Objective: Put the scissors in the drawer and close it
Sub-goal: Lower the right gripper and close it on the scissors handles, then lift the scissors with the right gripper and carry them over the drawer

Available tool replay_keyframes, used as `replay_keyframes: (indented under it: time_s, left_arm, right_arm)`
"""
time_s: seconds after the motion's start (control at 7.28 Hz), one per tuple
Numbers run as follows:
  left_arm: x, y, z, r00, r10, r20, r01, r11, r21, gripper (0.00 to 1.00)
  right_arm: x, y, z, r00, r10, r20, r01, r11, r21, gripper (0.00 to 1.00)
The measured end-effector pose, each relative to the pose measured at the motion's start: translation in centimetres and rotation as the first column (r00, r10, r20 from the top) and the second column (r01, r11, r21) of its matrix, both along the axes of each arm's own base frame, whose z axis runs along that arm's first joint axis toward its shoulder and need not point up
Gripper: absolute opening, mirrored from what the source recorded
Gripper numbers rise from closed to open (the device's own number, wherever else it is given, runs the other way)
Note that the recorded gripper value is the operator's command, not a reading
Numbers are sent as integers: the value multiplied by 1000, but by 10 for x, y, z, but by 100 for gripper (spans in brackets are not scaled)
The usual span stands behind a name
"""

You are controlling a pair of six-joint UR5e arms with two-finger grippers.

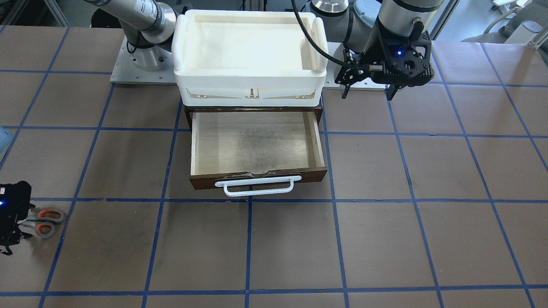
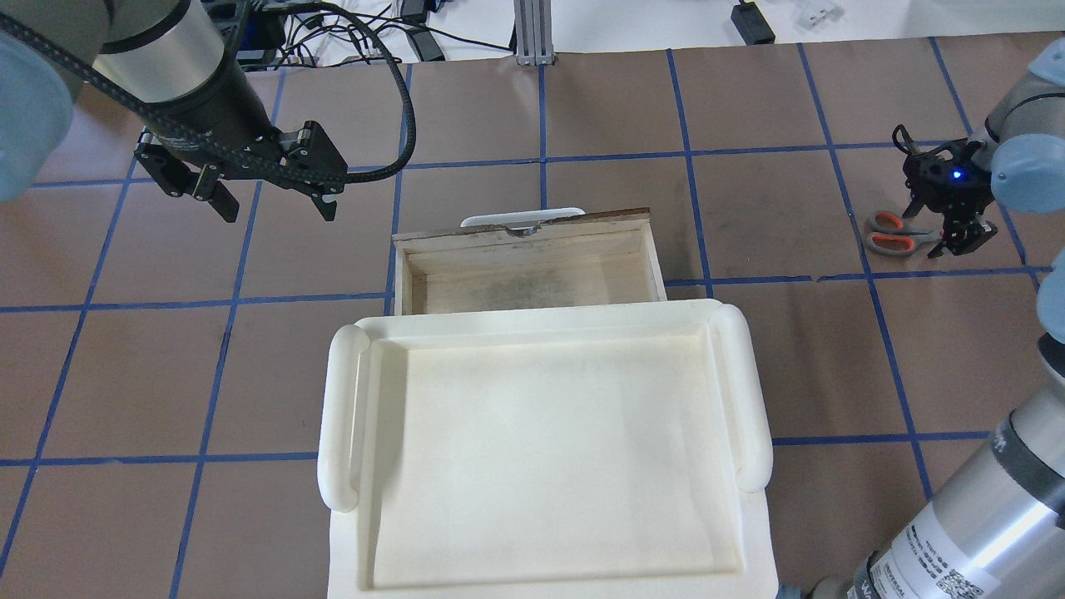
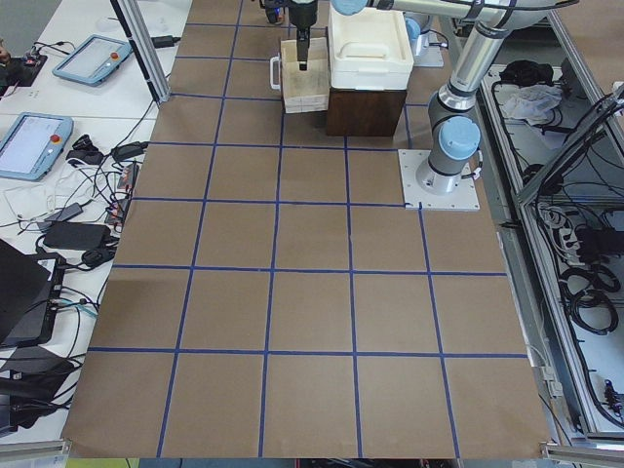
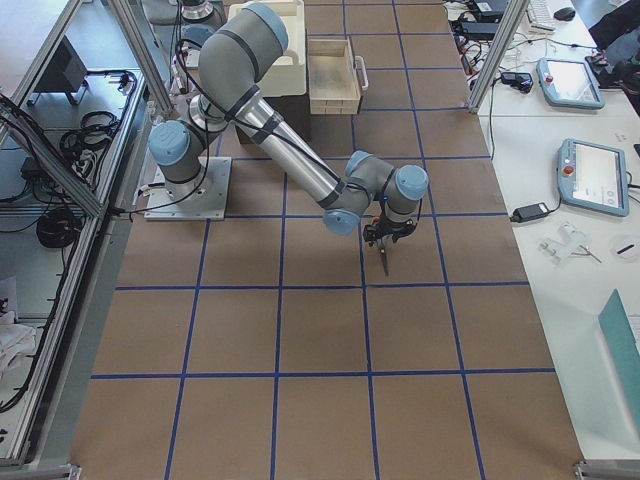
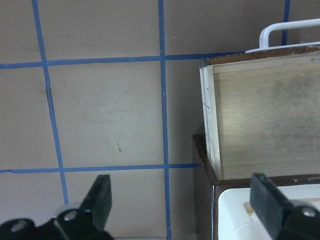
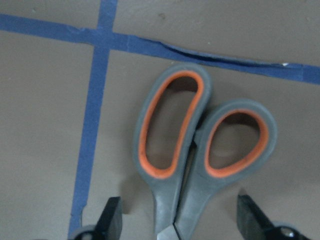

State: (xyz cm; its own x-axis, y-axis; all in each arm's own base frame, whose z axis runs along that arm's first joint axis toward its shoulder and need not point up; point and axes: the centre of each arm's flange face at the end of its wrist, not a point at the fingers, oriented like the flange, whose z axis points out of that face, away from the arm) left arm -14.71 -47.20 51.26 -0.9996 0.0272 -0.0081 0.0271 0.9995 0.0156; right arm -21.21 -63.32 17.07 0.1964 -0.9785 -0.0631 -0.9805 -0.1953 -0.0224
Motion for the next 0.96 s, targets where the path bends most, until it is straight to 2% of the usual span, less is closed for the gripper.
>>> replay_keyframes:
  time_s: [0.55,0.96]
  left_arm:
    - [0,0,0,1000,0,0,0,1000,0,100]
    - [0,0,0,1000,0,0,0,1000,-1,100]
  right_arm:
    - [-1,-1,6,1000,4,-16,-4,1000,-9,0]
    - [5,-4,32,999,7,-35,-9,999,-40,0]
